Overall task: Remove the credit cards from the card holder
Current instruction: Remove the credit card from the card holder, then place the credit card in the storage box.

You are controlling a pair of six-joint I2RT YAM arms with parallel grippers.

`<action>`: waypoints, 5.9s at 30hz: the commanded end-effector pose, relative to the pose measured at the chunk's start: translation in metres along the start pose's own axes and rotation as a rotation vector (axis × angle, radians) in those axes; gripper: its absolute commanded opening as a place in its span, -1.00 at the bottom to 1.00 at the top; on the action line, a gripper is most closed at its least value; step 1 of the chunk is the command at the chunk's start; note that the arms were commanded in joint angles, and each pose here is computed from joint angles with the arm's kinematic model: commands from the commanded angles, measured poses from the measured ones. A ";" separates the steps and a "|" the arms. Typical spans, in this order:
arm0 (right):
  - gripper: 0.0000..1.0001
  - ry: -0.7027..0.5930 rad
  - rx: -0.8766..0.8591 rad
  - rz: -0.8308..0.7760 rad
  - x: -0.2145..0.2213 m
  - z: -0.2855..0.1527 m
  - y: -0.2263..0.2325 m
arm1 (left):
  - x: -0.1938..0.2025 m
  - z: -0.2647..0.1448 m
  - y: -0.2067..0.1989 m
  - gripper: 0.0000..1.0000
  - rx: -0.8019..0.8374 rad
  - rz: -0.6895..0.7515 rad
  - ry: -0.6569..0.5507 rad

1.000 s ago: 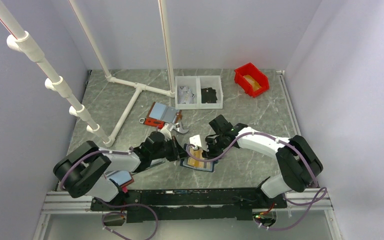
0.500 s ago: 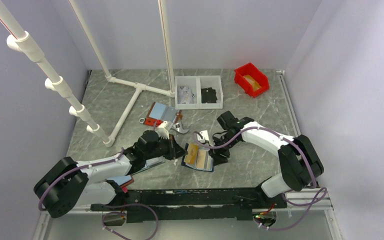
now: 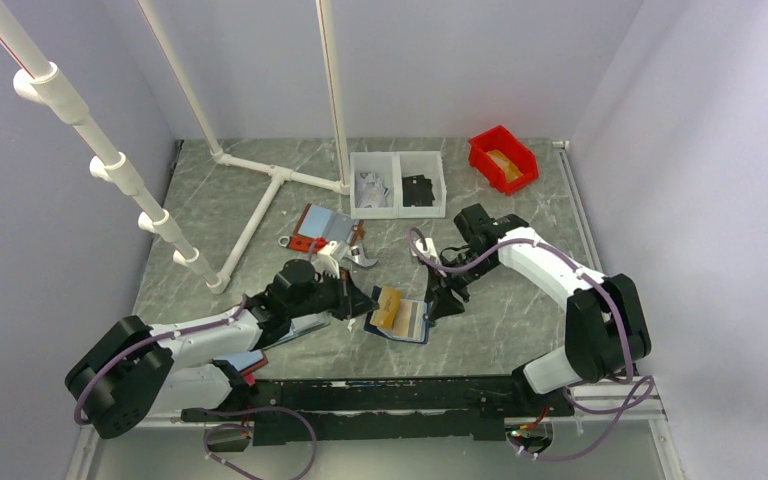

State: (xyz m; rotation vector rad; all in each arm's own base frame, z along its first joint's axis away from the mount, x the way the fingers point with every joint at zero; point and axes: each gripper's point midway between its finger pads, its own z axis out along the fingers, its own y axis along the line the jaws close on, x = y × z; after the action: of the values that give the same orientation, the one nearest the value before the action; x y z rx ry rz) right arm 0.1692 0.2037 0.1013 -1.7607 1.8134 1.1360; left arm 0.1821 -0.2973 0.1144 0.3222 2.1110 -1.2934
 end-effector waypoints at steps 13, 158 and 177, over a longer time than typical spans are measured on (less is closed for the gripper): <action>0.13 -0.205 0.019 0.010 -0.034 -0.023 -0.002 | -0.029 0.006 -0.047 -1.00 0.170 0.091 -0.025; -1.00 -0.821 1.227 1.023 0.053 -0.341 -0.373 | -0.186 -0.102 0.051 0.99 -0.493 0.568 -0.177; -0.55 -0.723 1.286 1.013 0.078 -0.333 -0.387 | -0.177 -0.097 0.064 0.99 -0.509 0.583 -0.127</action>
State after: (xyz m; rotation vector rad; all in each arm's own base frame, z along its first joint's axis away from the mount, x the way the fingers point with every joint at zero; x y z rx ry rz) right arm 0.6025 -0.0475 0.1173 0.3404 2.1014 0.4779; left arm 0.3052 -0.1625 0.2048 0.5206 1.9957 -0.4544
